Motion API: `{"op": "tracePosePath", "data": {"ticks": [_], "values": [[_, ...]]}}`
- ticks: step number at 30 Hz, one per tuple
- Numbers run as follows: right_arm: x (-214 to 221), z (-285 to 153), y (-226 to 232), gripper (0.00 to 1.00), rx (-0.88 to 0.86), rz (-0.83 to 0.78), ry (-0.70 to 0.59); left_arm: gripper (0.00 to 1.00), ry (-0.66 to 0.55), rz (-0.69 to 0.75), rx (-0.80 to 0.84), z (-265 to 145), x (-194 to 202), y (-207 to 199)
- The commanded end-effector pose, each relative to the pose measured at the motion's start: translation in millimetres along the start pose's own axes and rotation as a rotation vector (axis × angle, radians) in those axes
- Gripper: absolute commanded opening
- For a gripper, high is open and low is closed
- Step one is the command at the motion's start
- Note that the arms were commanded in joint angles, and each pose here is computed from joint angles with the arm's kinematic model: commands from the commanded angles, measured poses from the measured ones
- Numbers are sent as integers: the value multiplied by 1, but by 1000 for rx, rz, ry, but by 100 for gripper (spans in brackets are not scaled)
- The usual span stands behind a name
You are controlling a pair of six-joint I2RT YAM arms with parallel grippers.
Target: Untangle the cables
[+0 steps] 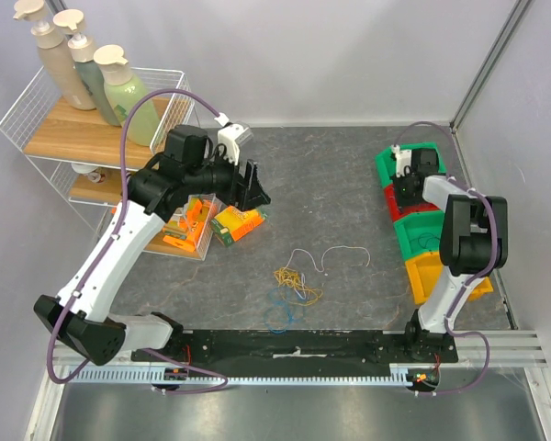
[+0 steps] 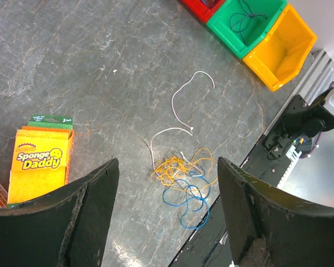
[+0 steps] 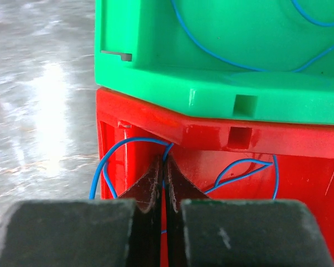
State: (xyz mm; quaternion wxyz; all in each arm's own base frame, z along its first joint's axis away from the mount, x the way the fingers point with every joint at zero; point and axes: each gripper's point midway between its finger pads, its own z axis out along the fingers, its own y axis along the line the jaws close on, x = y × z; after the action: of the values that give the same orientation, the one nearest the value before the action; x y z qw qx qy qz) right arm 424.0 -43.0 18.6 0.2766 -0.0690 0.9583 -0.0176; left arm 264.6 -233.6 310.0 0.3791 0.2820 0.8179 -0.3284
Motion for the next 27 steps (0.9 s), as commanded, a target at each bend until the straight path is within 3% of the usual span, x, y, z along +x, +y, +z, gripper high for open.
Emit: {"op": "tracePosePath", "data": {"ticks": [1, 8, 16, 27], "values": [[56, 3, 54, 2, -213, -116, 154, 77, -50, 12, 29, -12, -10, -8], [45, -12, 53, 0, -171, -117, 110, 77, -64, 18, 28, -16, -9, -8], [-38, -60, 27, 0, -49, 171, -106, 77, -89, 16, 50, -18, -10, -14], [-144, -156, -3, 0, 46, 322, -442, 77, -93, 62, 74, -23, -1, -32]]}}
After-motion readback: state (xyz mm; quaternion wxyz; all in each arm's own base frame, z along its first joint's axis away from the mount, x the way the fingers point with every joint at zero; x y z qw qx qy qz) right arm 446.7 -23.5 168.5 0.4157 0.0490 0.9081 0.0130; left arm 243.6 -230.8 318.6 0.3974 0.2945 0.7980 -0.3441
